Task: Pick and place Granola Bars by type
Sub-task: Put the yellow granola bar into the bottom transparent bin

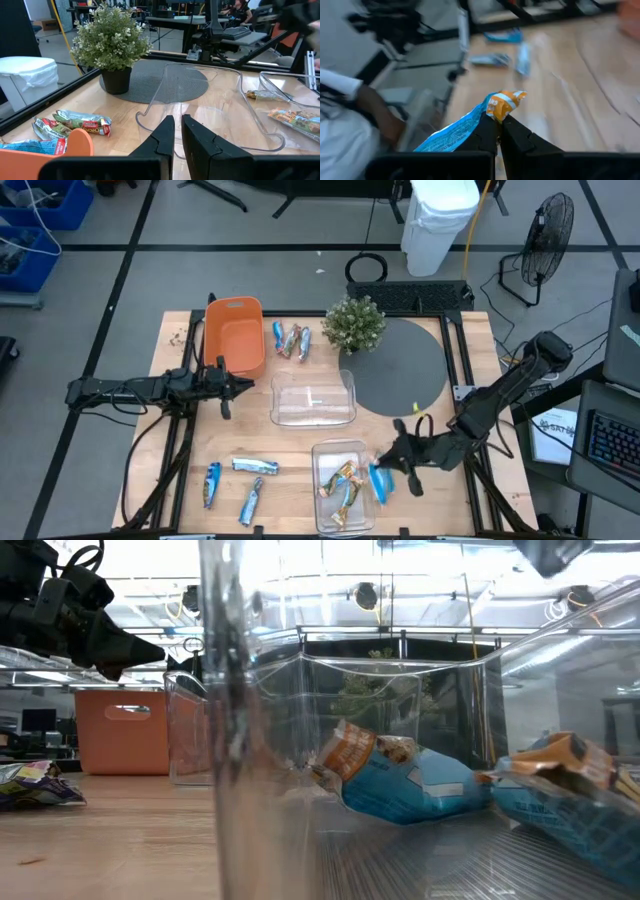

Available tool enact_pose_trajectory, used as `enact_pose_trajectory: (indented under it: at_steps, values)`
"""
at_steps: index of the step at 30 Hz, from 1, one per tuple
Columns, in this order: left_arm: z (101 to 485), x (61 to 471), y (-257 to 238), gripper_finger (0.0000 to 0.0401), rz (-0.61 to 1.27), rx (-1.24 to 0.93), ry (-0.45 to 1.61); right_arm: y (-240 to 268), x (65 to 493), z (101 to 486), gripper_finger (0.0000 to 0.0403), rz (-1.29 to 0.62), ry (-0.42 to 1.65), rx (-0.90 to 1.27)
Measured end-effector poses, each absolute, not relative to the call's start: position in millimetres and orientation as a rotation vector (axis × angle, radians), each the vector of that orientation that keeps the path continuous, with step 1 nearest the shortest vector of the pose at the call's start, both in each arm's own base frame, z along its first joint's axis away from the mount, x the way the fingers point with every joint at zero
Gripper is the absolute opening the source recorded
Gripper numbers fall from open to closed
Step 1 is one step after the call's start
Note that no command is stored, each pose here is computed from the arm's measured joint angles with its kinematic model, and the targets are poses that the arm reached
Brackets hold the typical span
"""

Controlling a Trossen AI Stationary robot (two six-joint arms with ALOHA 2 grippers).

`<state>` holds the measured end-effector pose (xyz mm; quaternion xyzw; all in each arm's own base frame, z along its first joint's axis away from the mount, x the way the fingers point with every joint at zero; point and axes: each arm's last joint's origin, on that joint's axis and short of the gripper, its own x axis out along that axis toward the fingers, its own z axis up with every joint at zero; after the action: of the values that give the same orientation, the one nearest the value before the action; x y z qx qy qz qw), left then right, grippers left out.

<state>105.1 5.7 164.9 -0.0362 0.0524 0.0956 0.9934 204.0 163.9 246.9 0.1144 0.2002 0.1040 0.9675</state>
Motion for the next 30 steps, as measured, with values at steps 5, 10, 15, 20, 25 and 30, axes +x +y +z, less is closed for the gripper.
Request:
enact_pose_trajectory:
  at_steps: [5,10,15,20,25,30]
  values:
    - [165,105,6,0.0037,0.192,-0.073,0.105,179,219,244,0.0001,0.33,0.289,0.204]
    - [165,105,6,0.0037,0.192,-0.073,0.105,189,233,234,0.0001,0.402,0.229,0.183]
    - [165,105,6,0.0037,0.192,-0.073,0.105,184,244,227,0.0001,0.406,0.235,0.194]
    - [165,105,6,0.0037,0.192,-0.073,0.105,174,252,227,0.0001,0.397,0.236,0.204]
    - [165,105,6,0.0037,0.192,-0.073,0.105,167,257,229,0.0001,0.391,0.216,0.206]
    - [165,105,6,0.0037,0.191,-0.073,0.105,162,261,229,0.0001,0.37,0.21,0.183]
